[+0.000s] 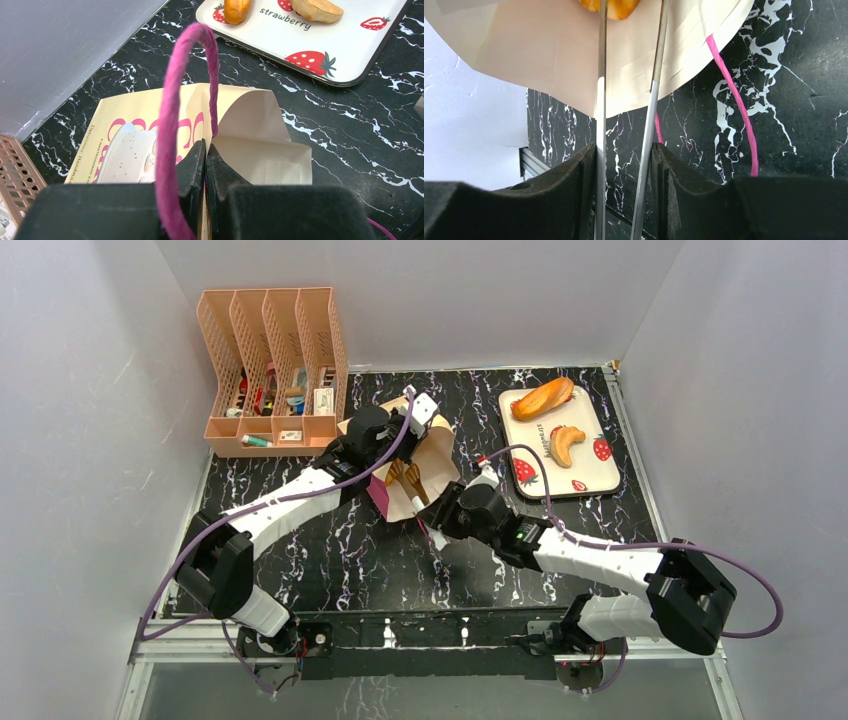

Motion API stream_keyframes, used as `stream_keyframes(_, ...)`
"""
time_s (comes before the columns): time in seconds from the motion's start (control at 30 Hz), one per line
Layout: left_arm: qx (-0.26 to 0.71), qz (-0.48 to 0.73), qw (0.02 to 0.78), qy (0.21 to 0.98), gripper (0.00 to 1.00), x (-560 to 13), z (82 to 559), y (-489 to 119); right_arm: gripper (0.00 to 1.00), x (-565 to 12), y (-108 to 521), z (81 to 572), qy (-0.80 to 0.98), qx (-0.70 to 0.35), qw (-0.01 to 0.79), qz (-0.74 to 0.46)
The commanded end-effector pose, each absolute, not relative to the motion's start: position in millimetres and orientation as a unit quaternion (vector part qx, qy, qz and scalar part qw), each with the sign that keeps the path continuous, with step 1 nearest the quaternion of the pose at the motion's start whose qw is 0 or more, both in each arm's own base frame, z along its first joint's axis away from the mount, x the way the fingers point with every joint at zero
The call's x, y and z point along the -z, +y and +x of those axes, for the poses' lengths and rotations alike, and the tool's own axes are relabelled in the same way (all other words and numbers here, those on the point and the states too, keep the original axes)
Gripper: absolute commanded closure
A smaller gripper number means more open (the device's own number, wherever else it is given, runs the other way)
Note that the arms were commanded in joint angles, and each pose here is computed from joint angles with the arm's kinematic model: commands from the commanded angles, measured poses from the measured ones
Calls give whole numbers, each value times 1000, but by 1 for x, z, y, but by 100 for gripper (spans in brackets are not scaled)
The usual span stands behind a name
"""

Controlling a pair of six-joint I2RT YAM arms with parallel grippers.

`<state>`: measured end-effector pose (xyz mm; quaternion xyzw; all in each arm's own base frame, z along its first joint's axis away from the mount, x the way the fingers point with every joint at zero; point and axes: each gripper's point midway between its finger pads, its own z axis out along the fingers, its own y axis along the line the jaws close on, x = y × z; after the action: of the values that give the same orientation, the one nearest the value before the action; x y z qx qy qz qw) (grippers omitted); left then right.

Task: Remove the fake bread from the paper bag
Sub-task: Take out the fake bread from the paper bag.

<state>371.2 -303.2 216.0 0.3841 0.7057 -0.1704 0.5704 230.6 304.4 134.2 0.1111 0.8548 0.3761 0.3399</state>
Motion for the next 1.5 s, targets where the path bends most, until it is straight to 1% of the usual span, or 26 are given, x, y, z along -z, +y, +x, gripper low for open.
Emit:
stream_keyframes(0.0,200,390,594,674,100,-249,363,-318,62,-170,319,239,811,-447,359,119)
stream_keyframes(0.5,196,390,595,675,100,-250,363,-318,62,-183,311,225,783,-497,352,127)
stream_keyframes(0.83,198,394,594,673,100,-251,359,-321,61,-181,318,230,780,-500,353,127)
stream_keyframes(1.23,191,395,595,673,100,-248,361,-320,60,-185,312,215,771,-529,326,140)
stream_keyframes(1.47,193,394,595,674,100,-248,362,-321,60,-185,305,211,763,-536,328,148)
